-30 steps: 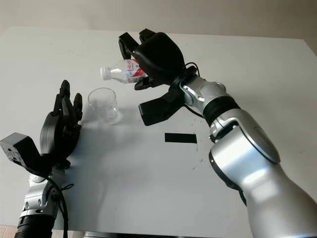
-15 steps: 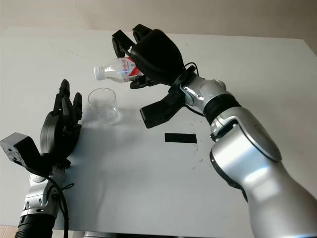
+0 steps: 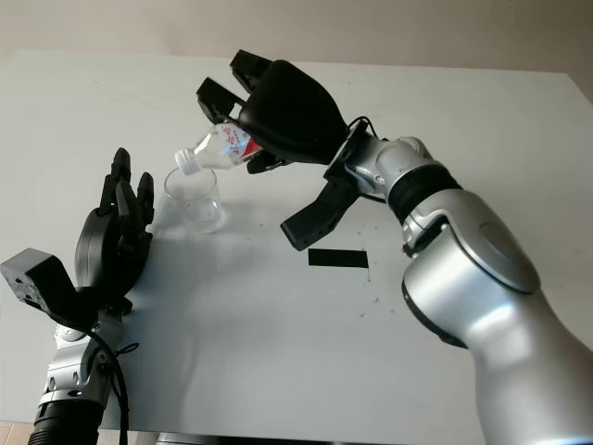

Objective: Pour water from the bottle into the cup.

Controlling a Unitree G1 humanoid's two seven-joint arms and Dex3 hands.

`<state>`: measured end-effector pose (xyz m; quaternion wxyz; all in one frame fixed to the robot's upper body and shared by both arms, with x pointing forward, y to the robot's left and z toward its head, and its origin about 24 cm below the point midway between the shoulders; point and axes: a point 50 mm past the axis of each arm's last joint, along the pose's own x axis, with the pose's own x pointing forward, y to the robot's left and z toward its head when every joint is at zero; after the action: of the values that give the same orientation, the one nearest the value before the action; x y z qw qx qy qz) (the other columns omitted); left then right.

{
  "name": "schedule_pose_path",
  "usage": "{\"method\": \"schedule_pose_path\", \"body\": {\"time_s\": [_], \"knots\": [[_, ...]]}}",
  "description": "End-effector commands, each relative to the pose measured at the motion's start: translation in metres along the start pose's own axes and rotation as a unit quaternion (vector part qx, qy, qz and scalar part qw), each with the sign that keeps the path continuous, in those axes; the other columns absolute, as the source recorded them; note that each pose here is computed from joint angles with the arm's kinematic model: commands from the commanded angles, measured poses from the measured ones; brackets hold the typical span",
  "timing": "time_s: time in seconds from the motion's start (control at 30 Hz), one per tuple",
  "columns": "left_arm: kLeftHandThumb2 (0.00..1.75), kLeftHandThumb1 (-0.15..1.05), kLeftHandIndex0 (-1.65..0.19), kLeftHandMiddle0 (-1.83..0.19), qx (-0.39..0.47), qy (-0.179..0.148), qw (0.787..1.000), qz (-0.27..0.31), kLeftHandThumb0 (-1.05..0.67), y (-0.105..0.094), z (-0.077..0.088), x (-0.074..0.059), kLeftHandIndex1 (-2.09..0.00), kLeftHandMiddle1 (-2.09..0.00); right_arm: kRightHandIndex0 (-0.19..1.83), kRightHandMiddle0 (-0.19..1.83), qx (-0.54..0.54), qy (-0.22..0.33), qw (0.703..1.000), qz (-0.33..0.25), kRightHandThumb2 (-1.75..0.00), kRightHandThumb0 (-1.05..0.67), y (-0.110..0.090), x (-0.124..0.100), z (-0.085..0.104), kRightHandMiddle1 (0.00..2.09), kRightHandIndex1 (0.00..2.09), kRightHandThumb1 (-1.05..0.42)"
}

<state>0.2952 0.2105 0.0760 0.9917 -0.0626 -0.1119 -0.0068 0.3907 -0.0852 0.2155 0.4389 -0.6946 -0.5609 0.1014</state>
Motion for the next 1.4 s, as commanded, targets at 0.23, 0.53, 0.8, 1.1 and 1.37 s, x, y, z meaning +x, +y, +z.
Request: {"method": "schedule_pose_path", "body": {"time_s": [0.23, 0.53, 0.8, 1.1, 1.37], "knots": [[0.75, 1.05, 0.18, 0.11, -0.003, 0.003, 1.000, 0.000, -0.80, -0.001, -0.002, -0.002, -0.05, -0.05, 1.07, 0.59, -0.039, -0.035, 0.999, -0.004, -0.06, -0.38, -0.008, 0.004, -0.006, 2.09, 2.09, -1.02], [0.74, 1.05, 0.17, 0.11, -0.004, 0.002, 1.000, 0.002, -0.79, -0.002, -0.002, -0.002, -0.06, -0.05, 1.06, 0.48, -0.056, -0.050, 0.997, -0.004, -0.06, -0.38, -0.009, 0.006, -0.005, 2.09, 2.09, -1.03], [0.74, 1.05, 0.17, 0.11, -0.006, 0.004, 1.000, 0.002, -0.80, -0.001, -0.003, -0.002, -0.05, -0.05, 1.03, 0.46, -0.065, -0.058, 0.996, -0.006, -0.05, -0.38, -0.009, 0.006, -0.004, 2.09, 2.09, -1.02], [0.75, 1.05, 0.17, 0.11, -0.008, 0.004, 1.000, 0.000, -0.79, -0.001, -0.004, -0.003, -0.05, -0.05, 1.04, 0.62, -0.018, 0.016, 0.999, -0.046, -0.07, -0.37, -0.012, 0.002, -0.011, 2.09, 2.09, -1.04], [0.75, 1.05, 0.16, 0.10, -0.002, 0.008, 1.000, 0.002, -0.79, 0.002, -0.002, -0.003, -0.06, -0.06, 1.23, 0.99, 0.103, 0.160, 0.976, -0.109, -0.14, -0.31, -0.009, -0.016, -0.019, 2.09, 2.09, -1.03]]}}
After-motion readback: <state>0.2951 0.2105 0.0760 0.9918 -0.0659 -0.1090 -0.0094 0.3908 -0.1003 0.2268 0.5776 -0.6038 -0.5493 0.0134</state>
